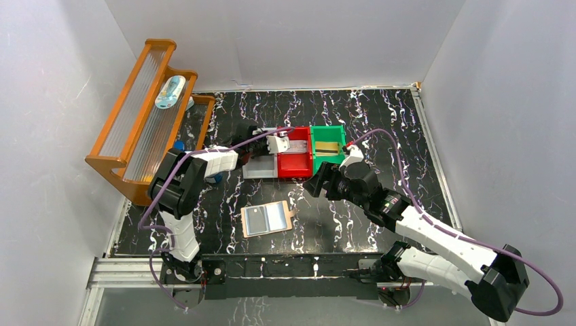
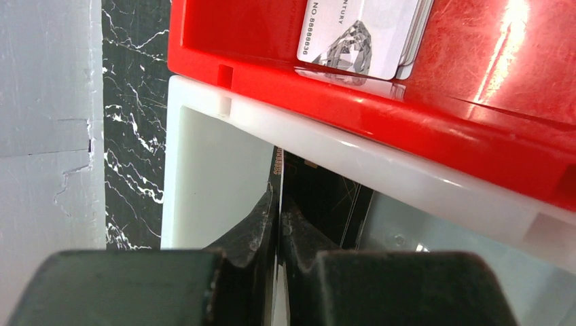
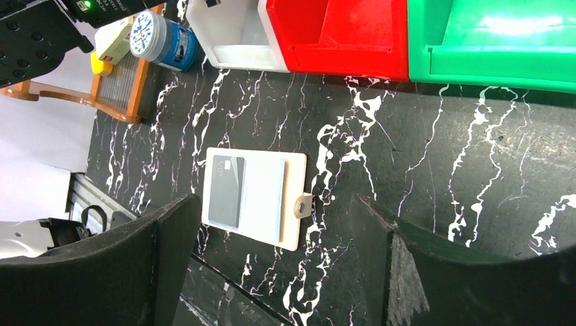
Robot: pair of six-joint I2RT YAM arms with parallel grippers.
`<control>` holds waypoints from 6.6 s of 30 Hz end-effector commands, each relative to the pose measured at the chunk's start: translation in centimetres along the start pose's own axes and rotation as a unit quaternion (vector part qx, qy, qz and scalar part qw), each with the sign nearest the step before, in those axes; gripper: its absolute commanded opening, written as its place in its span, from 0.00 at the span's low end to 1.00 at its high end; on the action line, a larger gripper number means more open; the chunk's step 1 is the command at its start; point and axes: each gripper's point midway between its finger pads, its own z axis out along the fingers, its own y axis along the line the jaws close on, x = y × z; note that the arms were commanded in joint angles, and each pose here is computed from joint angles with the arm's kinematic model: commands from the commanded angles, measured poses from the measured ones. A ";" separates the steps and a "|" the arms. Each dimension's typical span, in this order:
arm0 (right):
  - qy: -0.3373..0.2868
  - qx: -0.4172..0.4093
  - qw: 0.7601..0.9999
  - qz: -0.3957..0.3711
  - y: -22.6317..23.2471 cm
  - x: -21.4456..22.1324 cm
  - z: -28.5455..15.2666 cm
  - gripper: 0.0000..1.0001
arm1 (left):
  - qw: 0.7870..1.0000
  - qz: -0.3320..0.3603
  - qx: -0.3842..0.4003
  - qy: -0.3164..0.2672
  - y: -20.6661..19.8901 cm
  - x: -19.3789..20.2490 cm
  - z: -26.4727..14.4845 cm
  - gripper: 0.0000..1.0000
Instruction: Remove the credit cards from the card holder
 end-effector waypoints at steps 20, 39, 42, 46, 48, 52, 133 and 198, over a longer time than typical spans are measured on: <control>-0.017 0.007 1.000 -0.001 0.1 -1.2 0.1 0.91 | 0.999 -0.020 0.040 0.004 -2.1 0.4 0.0 0.37; -0.013 0.006 1.000 -0.002 0.1 -1.0 0.1 0.92 | 0.998 -0.044 0.052 0.014 -2.3 0.2 -1.2 0.58; -0.013 0.006 1.000 -0.002 0.1 -1.0 0.1 0.92 | 0.997 -0.049 0.056 0.019 -2.3 0.3 -1.4 0.61; -0.012 0.004 1.000 -0.002 0.1 -0.9 0.2 0.92 | 0.998 -0.046 0.045 0.018 -2.1 0.6 -1.2 0.61; -0.011 0.004 1.000 -0.001 0.2 -1.0 0.2 0.92 | 0.998 -0.044 0.040 0.023 -2.0 1.0 -0.9 0.60; -0.012 0.004 1.000 0.000 0.2 -1.0 0.0 0.92 | 0.998 -0.044 0.039 0.029 -1.8 1.2 -0.4 0.58; 0.244 0.191 0.921 -0.238 7.0 17.9 13.3 0.79 | 0.600 -0.687 -0.408 0.037 -6.3 7.3 -33.9 0.98; 0.249 0.169 0.929 -0.216 6.4 17.1 13.4 0.80 | 0.553 -0.751 -0.359 0.035 -8.8 6.4 -33.3 0.98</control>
